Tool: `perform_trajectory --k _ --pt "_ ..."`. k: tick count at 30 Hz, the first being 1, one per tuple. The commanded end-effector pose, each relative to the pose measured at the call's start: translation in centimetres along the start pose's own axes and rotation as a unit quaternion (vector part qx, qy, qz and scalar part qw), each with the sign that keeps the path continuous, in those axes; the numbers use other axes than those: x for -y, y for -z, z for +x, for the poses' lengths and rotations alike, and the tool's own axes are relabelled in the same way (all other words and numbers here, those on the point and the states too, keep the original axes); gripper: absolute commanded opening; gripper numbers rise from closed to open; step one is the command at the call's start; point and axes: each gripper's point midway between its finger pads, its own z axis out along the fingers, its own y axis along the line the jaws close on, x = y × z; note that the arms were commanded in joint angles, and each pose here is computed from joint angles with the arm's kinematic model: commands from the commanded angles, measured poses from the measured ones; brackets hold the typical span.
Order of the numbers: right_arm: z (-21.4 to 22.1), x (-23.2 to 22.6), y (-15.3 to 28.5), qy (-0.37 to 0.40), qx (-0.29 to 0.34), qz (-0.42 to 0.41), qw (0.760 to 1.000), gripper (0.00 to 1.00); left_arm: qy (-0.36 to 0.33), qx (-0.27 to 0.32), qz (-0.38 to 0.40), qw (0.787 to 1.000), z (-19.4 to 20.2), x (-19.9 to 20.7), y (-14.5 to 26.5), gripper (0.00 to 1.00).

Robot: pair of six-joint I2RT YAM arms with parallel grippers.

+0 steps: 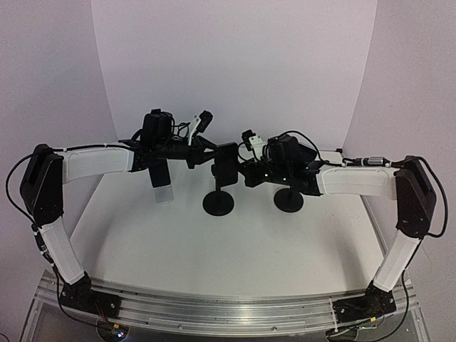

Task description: Remove the phone from the phone stand

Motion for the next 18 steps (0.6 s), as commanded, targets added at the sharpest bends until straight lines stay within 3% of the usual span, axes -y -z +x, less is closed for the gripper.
perform_trajectory --k 1,18 --pt "-0.8 9.5 2.5 -0.033 -0.003 0.159 0.987 0.00 -0.002 -0.008 0.011 1.000 -1.4 0.3 1.4 0.00" --pt "-0.1 12.0 2.7 -0.053 -0.011 0.183 0.982 0.00 -0.010 -0.040 0.014 0.999 -0.5 0.3 1.8 0.00"
